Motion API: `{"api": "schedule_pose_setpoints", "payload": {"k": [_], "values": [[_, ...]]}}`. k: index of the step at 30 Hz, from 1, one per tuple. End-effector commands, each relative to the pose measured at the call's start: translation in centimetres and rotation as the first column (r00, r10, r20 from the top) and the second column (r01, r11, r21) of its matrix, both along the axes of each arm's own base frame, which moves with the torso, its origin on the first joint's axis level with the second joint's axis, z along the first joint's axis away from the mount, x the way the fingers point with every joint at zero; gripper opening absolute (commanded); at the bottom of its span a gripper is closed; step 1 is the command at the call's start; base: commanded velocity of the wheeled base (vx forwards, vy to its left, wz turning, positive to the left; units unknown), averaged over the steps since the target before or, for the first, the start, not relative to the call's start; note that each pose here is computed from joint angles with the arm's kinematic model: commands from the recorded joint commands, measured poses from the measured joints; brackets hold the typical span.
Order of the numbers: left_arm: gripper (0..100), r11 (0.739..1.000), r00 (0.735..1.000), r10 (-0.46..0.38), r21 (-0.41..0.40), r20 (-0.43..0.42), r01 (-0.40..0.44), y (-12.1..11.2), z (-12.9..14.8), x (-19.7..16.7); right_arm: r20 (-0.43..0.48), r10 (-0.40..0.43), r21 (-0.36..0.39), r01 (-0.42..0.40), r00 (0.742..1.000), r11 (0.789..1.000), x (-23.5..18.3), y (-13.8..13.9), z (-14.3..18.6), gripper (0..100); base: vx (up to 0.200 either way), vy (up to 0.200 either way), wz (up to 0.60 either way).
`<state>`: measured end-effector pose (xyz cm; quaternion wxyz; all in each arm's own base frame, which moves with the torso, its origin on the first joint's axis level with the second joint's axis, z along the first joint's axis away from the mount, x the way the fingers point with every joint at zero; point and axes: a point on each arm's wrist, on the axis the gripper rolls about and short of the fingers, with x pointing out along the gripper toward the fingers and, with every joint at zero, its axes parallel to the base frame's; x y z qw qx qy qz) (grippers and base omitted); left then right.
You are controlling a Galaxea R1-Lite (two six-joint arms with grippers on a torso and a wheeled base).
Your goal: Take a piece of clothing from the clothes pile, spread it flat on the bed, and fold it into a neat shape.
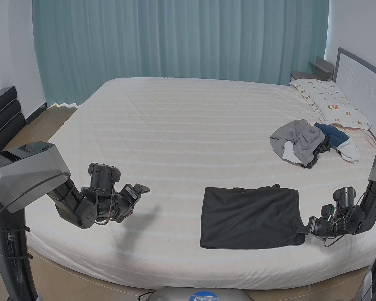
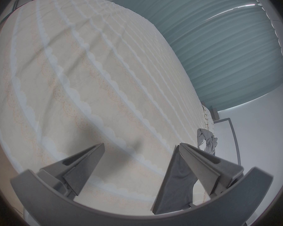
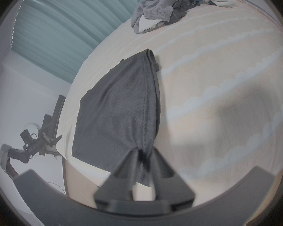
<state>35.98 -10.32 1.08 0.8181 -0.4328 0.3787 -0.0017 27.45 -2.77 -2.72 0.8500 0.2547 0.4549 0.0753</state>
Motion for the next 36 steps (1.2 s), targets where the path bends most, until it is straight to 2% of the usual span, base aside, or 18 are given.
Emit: {"api": "schedule_pose_setpoints", "payload": {"k": [1, 7, 12, 13, 16, 18, 21, 23, 24, 26, 27, 29, 30, 32, 33, 34, 36], "values": [[100, 1.000, 1.000, 0.000, 0.000, -0.001, 0.000, 0.0, 0.0, 0.0, -0.004, 0.001, -0.011, -0.001, 1.000, 1.000, -0.7, -0.3, 0.0, 0, 0.000, 0.000, 0.00], [100, 1.000, 1.000, 0.001, -0.001, -0.001, -0.001, 0.0, 0.0, 0.0, 0.010, -0.014, -0.018, 0.015, 1.000, 1.000, -0.6, -0.9, 0.1, 0, 0.000, 0.000, 0.00], [100, 1.000, 1.000, 0.000, 0.000, -0.001, 0.000, 0.0, 0.0, 0.0, 0.008, 0.011, -0.033, -0.011, 1.000, 0.999, -0.7, -0.8, -0.1, 0, 0.000, 0.000, 0.00], [100, 1.000, 1.000, 0.001, -0.001, -0.001, -0.001, 0.0, 0.0, 0.0, 0.010, 0.017, -0.033, -0.016, 1.000, 0.999, -0.7, -0.7, -0.1, 100, 0.000, 0.000, 0.00], [100, 1.000, 1.000, 0.000, -0.002, -0.001, 0.000, 0.0, 0.0, 0.0, 0.023, 0.011, -0.031, -0.010, 1.000, 0.999, -0.6, -0.8, 0.3, 100, 0.000, 0.000, 0.00], [100, 1.000, 1.000, 0.001, -0.001, -0.001, -0.001, 0.0, 0.0, 0.0, 0.068, -0.009, -0.025, 0.010, 0.998, 1.000, -0.3, -1.0, 1.5, 100, 0.000, 0.000, 0.00], [100, 1.000, 1.000, 0.000, 0.000, -0.001, 0.000, 0.0, 0.0, 0.0, 0.089, -0.107, 0.100, 0.098, 0.990, 0.990, 0.2, -0.8, 3.6, 100, 0.000, 0.000, 0.00], [100, 1.000, 1.000, 0.002, 0.000, -0.001, -0.002, 0.0, 0.0, 0.0, 0.085, -0.122, 0.122, 0.112, 0.989, 0.986, 0.3, -0.7, 3.9, 100, 0.000, 0.000, 0.00], [100, 1.000, 1.000, 0.009, 0.007, 0.001, -0.009, 0.0, -0.1, 0.0, 0.040, -0.194, 0.224, 0.181, 0.980, 0.958, 0.5, -0.4, 4.4, 100, 0.000, 0.000, 0.00], [100, 1.000, 1.000, 0.019, 0.014, 0.005, -0.019, -0.1, -0.1, 0.0, 0.016, -0.251, 0.288, 0.236, 0.968, 0.928, 0.7, -0.3, 4.3, 100, 0.000, 0.000, 0.00], [100, 1.000, 1.000, 0.017, 0.016, 0.001, -0.017, -0.2, -0.2, 0.0, 0.010, -0.276, 0.310, 0.259, 0.961, 0.915, 1.0, -0.4, 4.1, 100, 0.000, 0.000, 0.00], [100, 1.000, 1.000, 0.017, 0.017, 0.002, -0.017, -0.3, -0.2, 0.0, 0.007, -0.284, 0.316, 0.267, 0.959, 0.910, 1.0, -0.5, 3.9, 100, -0.200, 0.000, 0.00], [100, 1.000, 1.000, 0.016, 0.023, 0.001, -0.016, -0.5, -0.4, 0.0, 0.033, -0.328, 0.366, 0.294, 0.944, 0.883, 1.5, -0.6, 3.6, 100, -0.200, 0.000, 0.00], [100, 1.000, 1.000, 0.017, 0.026, 0.007, -0.017, -0.6, -0.3, 0.1, 0.039, -0.352, 0.401, 0.308, 0.935, 0.863, 1.5, -0.6, 3.4, 100, 0.000, 0.000, 0.00], [100, 1.000, 1.000, 0.017, 0.026, 0.007, -0.017, -0.6, -0.3, 0.1, 0.039, -0.352, 0.401, 0.308, 0.935, 0.863, 1.5, -0.6, 3.4, 100, 0.000, 0.000, 0.00], [100, 1.000, 1.000, 0.014, 0.025, 0.013, -0.014, -0.8, -0.1, 0.1, 0.032, -0.372, 0.435, 0.322, 0.928, 0.841, 1.5, -0.5, 3.2, 100, 0.000, 0.000, 0.00], [100, 1.000, 1.000, 0.009, 0.018, 0.018, -0.010, -0.9, 0.2, 0.1, 0.039, -0.375, 0.451, 0.318, 0.926, 0.834, 1.6, -0.2, 3.2, 100, 0.000, 0.000, 0.00]]}}
